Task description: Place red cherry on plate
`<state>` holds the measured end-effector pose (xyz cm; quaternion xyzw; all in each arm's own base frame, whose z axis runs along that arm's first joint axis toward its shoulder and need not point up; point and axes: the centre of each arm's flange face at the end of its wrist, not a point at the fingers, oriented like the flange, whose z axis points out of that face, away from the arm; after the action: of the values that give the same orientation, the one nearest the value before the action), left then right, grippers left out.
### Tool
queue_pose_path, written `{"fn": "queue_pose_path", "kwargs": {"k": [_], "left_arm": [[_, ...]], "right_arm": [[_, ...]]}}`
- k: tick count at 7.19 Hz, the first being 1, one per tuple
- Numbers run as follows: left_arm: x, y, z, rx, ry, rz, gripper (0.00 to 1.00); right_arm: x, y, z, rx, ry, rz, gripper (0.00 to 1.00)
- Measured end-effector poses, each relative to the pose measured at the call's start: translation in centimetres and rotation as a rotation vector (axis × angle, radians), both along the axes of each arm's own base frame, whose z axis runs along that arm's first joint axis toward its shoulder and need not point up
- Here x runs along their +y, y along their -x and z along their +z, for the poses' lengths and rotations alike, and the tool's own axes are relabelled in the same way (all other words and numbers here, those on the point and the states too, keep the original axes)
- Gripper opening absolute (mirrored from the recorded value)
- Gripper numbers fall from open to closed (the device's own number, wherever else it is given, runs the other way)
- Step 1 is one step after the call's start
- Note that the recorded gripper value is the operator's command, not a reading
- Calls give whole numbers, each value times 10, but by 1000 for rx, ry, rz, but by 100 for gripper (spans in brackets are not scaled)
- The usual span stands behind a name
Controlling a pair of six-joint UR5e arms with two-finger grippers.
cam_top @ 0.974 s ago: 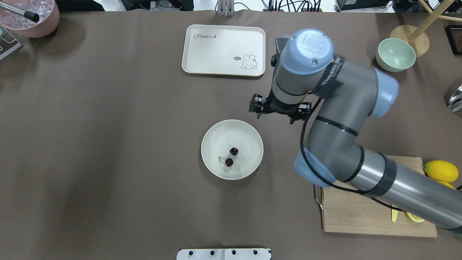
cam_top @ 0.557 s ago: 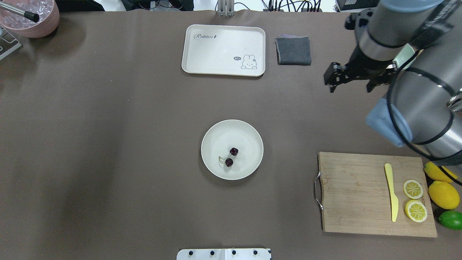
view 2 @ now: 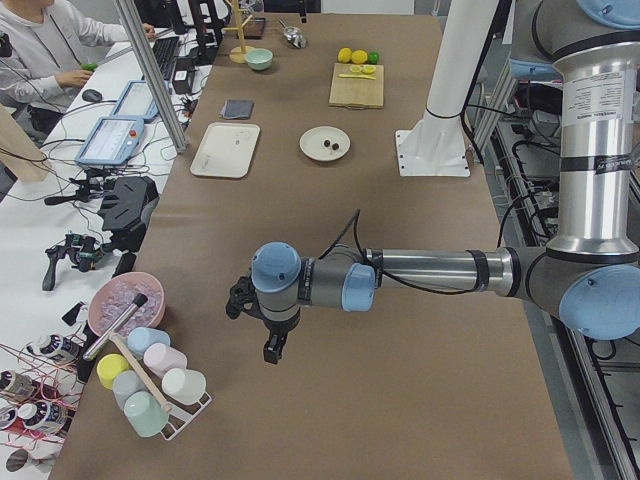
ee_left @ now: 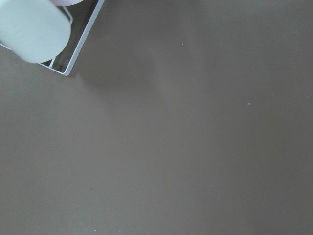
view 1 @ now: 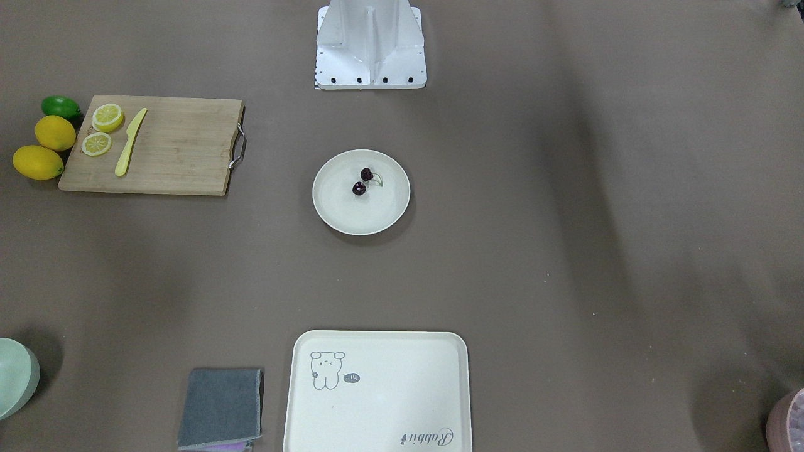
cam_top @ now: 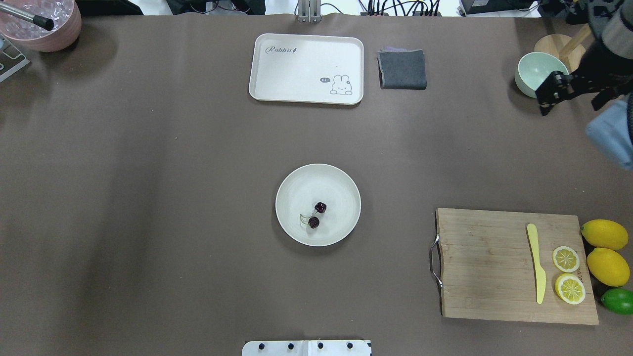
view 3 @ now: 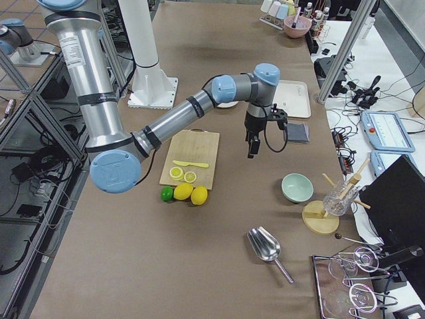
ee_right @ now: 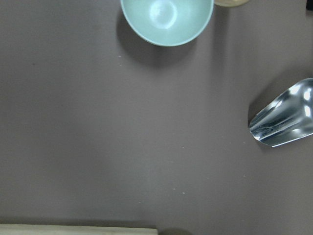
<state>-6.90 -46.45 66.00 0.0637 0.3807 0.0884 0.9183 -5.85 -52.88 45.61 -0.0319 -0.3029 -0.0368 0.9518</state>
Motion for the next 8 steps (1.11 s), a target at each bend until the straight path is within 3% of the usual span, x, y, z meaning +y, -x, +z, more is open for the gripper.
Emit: {"fn": "queue_pose_path", "kwargs": {"k": [2,4,5,8], "left_arm": [[4,13,24,3,88,-26,98],[7,24,36,8,113,-35,98],[9,30,39,11,109,-30,98],[-4,42,36,12,106,-37,98]], "right_arm": [[8,-52,71,-34,48,-31,100],[18,-86,140,-80,3,-40,100],[19,-93,158,-91,-31,-33,100],[16,-97,165,-89,-68,-28,100]]}}
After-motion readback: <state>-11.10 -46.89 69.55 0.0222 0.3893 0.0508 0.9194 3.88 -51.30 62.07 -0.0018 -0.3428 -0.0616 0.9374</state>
